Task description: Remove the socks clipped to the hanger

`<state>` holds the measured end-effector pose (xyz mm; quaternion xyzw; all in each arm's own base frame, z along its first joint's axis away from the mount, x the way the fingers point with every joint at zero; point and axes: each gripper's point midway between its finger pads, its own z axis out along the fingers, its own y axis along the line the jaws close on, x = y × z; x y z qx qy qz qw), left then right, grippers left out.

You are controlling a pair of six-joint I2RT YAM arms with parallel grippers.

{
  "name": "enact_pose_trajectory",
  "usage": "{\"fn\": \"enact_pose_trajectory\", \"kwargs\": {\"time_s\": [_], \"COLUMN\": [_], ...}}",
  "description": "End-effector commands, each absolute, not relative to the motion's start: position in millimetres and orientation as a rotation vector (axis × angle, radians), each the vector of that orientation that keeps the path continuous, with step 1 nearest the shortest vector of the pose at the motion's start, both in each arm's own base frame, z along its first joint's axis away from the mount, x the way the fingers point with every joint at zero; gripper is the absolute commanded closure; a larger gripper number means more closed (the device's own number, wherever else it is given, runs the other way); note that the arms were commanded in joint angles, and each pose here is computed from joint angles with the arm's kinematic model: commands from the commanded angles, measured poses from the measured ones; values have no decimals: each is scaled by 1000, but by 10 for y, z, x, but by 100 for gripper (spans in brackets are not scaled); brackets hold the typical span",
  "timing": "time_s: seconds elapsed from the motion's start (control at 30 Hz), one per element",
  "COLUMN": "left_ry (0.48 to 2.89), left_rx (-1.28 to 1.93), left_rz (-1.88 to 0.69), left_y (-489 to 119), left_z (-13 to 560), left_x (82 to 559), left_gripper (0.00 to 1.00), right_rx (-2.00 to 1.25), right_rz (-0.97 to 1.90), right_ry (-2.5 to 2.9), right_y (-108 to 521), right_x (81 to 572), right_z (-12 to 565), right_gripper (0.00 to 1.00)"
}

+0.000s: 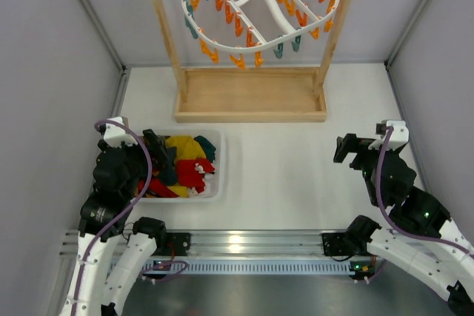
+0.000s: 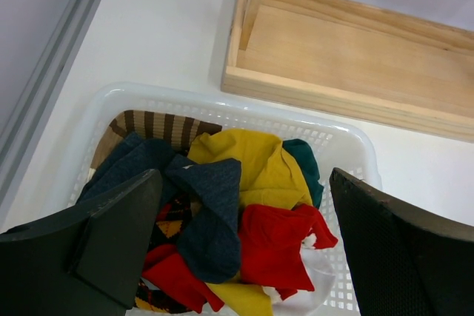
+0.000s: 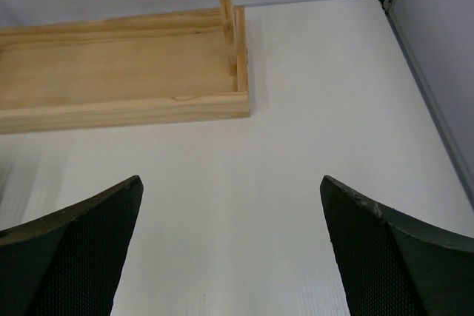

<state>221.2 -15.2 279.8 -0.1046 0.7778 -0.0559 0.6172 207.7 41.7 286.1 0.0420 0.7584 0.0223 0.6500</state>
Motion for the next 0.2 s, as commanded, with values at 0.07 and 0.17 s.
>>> {"fn": "enact_pose_trajectory", "kwargs": {"time_s": [0.07,0.17], "left_ry": [1716,1718], "left_rx": [-250,-250], "left_rz": [-131,-128], "left_y": [-122,-118], "left_z": [2952,2941], "left_x": [2251,2246], "left_gripper": [2,2], "right_rx": [92,92], "right_rz": [29,7], "right_ry": [1729,1737], "right_y": [381,374], "right_x": [2072,2088], "right_z": [2877,2847], "right_gripper": [1,0]}}
